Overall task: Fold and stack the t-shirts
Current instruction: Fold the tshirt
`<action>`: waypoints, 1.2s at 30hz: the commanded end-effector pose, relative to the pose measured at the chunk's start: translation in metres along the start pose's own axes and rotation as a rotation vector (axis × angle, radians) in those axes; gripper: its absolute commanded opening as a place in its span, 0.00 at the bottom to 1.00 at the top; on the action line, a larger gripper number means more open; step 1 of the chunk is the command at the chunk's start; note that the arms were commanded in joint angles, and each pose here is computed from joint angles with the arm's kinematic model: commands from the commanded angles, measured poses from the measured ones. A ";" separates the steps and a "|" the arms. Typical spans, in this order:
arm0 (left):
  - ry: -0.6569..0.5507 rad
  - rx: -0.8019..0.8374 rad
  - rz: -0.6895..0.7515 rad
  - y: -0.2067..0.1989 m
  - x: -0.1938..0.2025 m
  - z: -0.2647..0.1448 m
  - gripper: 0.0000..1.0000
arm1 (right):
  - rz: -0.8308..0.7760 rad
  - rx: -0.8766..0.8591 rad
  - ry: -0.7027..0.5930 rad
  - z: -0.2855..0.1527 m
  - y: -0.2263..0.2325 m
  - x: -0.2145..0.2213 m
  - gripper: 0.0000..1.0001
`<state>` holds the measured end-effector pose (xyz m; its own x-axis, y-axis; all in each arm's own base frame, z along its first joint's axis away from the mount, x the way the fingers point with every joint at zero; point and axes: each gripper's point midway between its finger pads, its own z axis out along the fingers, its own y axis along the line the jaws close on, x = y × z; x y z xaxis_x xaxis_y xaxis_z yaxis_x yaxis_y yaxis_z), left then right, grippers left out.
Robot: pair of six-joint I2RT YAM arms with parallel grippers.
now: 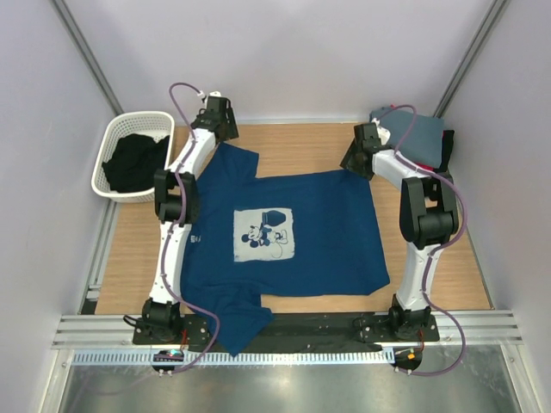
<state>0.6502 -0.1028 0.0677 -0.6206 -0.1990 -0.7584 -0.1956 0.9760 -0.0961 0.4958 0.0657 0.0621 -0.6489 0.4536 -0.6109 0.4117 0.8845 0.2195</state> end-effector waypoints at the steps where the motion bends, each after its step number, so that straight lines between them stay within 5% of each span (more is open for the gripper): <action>1: -0.059 0.007 0.012 0.000 -0.019 0.005 0.73 | 0.043 -0.034 -0.078 0.001 0.013 -0.033 0.62; 9: -0.033 -0.090 0.054 0.020 0.000 0.019 0.66 | 0.040 -0.048 -0.077 0.003 0.013 -0.040 0.62; 28: -0.056 -0.037 -0.043 0.011 -0.006 0.029 0.41 | 0.029 0.001 -0.048 0.004 -0.007 -0.040 0.62; 36: -0.055 -0.028 -0.060 0.014 -0.007 0.030 0.06 | 0.030 0.031 -0.053 0.004 -0.013 -0.044 0.62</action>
<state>0.6614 -0.0895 0.0324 -0.6159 -0.2231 -0.7556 -0.2510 0.9647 -0.0802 0.5080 0.0396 0.0639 -0.6400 0.4742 -0.6046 0.4456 0.8701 0.2107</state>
